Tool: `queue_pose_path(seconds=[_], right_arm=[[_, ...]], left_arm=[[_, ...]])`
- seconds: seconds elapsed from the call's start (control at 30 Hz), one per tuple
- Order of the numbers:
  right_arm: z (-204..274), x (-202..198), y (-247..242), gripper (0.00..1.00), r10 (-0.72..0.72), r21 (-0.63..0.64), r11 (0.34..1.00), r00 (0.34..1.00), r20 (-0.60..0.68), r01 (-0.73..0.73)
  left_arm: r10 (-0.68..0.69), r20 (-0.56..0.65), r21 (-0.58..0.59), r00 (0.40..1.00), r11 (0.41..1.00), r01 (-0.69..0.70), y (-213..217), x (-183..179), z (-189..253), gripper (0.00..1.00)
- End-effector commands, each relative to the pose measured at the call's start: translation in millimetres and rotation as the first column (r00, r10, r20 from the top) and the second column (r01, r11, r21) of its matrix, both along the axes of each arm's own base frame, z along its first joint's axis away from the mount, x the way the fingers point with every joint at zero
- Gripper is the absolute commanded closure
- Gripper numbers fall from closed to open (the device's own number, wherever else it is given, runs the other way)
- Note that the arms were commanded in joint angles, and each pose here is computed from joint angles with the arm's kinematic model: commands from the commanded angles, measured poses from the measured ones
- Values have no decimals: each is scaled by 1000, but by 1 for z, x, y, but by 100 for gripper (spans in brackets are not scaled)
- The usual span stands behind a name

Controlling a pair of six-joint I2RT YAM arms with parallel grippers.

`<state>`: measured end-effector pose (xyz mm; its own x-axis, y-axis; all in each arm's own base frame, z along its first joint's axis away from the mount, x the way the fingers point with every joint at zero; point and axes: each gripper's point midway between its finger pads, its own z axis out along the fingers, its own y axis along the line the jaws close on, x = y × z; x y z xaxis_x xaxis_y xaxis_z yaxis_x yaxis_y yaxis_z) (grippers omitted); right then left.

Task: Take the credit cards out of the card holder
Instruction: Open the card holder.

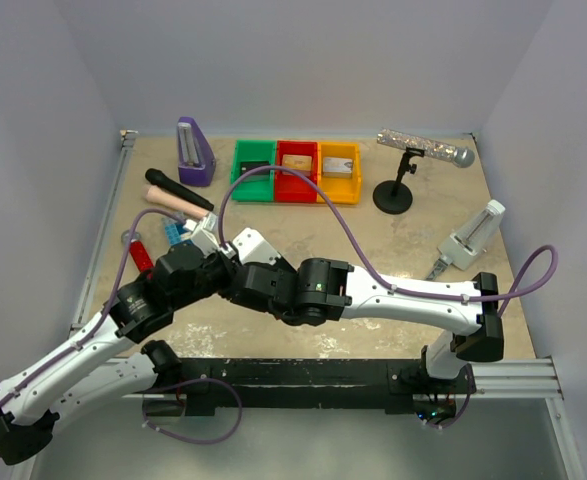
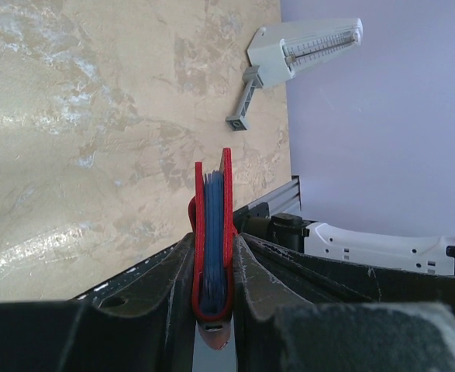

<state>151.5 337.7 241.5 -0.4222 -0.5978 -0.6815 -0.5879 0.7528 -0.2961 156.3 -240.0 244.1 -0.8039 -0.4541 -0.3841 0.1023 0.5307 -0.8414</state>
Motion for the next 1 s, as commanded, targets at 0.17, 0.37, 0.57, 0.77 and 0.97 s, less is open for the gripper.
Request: queue_pose_path(seconds=[0.17, 0.37, 0.57, 0.77, 0.97], right_arm=[[5, 14, -18, 100, -90, 14, 996, 996, 13, 90], [9, 18, -30, 100, -129, 22, 991, 991, 26, 128], [11, 19, -35, 100, -152, 23, 988, 988, 34, 151], [14, 21, -40, 100, -171, 31, 985, 984, 44, 170], [21, 21, -42, 100, -181, 50, 983, 982, 48, 179]], left_arm=[[-105, 118, -201, 987, 971, 127, -12, -22, 62, 100], [-97, 113, -195, 989, 974, 118, -10, -21, 59, 100], [-93, 111, -191, 989, 975, 113, -9, -21, 58, 100], [-81, 109, -183, 991, 978, 100, -7, -20, 55, 100], [-70, 103, -166, 992, 982, 87, -4, -19, 52, 100]])
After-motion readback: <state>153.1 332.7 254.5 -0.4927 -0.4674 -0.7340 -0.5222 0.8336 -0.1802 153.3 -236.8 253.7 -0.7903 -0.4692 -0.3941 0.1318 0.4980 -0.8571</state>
